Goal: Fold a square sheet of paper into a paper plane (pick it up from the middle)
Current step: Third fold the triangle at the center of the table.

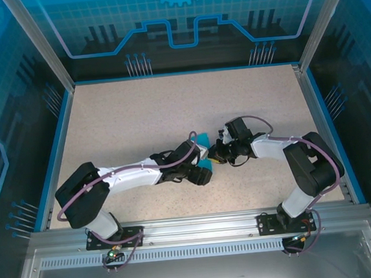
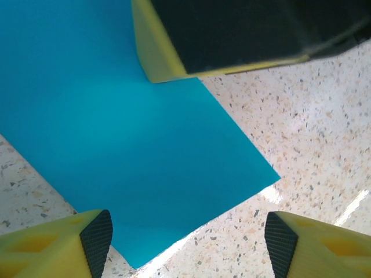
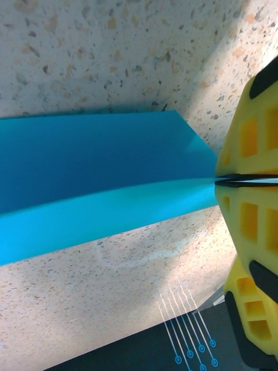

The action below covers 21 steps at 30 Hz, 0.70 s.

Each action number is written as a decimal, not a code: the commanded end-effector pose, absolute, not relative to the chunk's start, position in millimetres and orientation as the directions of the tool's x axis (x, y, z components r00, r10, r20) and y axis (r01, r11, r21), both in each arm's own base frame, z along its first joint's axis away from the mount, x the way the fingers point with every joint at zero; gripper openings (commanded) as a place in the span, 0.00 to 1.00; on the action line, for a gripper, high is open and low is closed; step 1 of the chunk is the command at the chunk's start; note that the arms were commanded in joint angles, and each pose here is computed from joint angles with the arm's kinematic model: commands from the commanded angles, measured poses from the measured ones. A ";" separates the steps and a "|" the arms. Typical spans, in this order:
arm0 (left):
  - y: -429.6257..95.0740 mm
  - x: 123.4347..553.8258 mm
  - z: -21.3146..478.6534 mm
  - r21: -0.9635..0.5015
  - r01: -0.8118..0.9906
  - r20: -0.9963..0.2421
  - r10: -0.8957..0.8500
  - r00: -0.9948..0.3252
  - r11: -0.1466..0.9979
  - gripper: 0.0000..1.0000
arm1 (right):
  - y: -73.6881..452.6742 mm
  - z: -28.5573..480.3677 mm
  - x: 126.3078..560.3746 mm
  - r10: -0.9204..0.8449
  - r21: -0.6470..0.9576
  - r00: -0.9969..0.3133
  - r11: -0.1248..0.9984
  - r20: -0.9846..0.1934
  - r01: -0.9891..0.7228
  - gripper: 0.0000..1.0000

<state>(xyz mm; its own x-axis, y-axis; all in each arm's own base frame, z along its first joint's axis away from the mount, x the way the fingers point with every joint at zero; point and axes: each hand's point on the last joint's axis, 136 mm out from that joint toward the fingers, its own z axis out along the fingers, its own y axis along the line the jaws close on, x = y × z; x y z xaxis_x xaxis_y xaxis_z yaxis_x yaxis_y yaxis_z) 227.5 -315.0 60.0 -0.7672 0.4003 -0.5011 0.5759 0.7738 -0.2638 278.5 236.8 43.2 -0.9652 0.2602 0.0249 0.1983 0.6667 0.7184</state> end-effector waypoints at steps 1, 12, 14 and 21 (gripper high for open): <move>-322.8 216.5 61.6 -0.163 0.667 -0.521 0.511 -0.684 0.727 0.75 | 232.1 35.0 276.9 0.295 0.709 -0.953 0.658 0.069 0.255 0.11; -328.4 224.7 49.8 0.006 0.655 -0.540 0.554 -0.634 0.755 0.78 | 232.1 33.7 274.8 0.290 0.710 -0.952 0.651 0.096 0.270 0.11; -330.9 226.5 49.2 0.005 0.654 -0.541 0.552 -0.634 0.757 0.77 | 232.7 33.5 274.5 0.288 0.710 -0.952 0.650 0.099 0.270 0.11; -336.7 232.2 47.9 0.009 0.644 -0.550 0.541 -0.636 0.765 0.59 | 232.1 34.1 274.8 0.285 0.708 -0.953 0.653 0.099 0.269 0.12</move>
<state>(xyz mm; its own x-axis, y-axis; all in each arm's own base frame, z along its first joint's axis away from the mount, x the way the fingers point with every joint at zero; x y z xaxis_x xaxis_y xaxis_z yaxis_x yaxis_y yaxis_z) 223.5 -332.8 42.8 -0.6455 0.5525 -0.5273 0.6560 0.7547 -0.0123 275.7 237.0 37.4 -0.9582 0.2771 0.0708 0.2431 0.6586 0.7122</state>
